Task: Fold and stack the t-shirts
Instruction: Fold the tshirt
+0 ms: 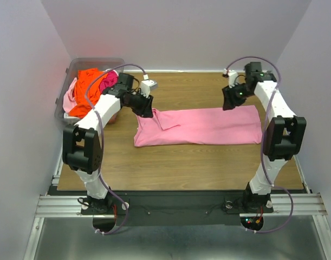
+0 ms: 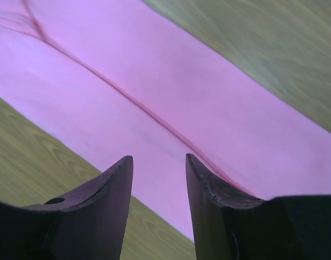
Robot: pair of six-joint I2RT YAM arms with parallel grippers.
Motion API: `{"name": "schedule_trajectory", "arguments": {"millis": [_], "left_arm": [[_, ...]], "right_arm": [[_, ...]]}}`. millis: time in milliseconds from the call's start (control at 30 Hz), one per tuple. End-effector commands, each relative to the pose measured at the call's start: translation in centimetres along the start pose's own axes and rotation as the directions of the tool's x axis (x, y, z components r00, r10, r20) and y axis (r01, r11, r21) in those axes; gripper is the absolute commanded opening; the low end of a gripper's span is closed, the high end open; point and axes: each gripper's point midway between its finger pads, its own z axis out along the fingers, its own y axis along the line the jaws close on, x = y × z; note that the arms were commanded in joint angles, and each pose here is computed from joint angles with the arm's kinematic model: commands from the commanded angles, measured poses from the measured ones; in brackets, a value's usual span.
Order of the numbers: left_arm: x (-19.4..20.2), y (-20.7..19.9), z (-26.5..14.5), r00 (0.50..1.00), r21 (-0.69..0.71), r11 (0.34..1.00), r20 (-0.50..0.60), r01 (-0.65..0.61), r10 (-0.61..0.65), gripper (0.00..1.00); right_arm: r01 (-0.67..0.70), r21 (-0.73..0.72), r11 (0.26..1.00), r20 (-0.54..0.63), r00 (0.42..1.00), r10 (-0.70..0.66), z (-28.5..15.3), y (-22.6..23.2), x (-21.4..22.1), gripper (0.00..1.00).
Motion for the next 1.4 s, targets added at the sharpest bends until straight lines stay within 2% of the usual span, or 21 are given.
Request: {"name": "schedule_trajectory", "arguments": {"millis": [0,167,267,367,400,667,1033,1367], "left_arm": [[-2.2,-3.1,3.2,0.999,0.054,0.999,0.048,0.009,-0.011,0.38],[-0.1,-4.9,7.2,0.995,0.062,0.993,-0.022,0.102,-0.101,0.37],[1.4,-5.3,8.9,0.99,0.048,0.99,-0.053,0.13,-0.127,0.38],[2.2,-5.4,9.6,0.986,0.045,0.987,-0.074,0.152,-0.149,0.4],[2.3,-5.4,9.8,0.985,0.043,0.987,-0.076,0.158,-0.154,0.48],[3.6,-3.9,11.5,0.973,-0.011,0.98,-0.121,0.197,-0.197,0.49],[5.3,-4.0,11.3,0.963,-0.021,0.977,-0.162,0.213,-0.214,0.52],[5.6,-4.1,10.2,0.963,-0.031,0.975,-0.154,0.218,-0.22,0.52]], "right_arm": [[-0.066,-0.141,0.988,0.04,0.997,0.073,3.3,3.9,-2.5,0.47],[-0.141,-0.237,0.961,-0.022,0.99,0.14,6.3,6.3,-0.7,0.43],[-0.146,-0.257,0.955,-0.054,0.989,0.137,7.4,7.6,0.7,0.43],[-0.143,-0.272,0.952,-0.072,0.989,0.128,8.3,8.9,1.6,0.43],[-0.151,-0.277,0.949,-0.092,0.987,0.13,8.7,9.2,2.4,0.43],[-0.163,-0.288,0.944,-0.113,0.984,0.135,9.6,9.9,3.4,0.42],[-0.147,-0.262,0.954,-0.145,0.983,0.112,10.1,9.9,4.9,0.42],[-0.114,-0.263,0.958,-0.116,0.99,0.086,9.6,10.4,3.6,0.41]]}}
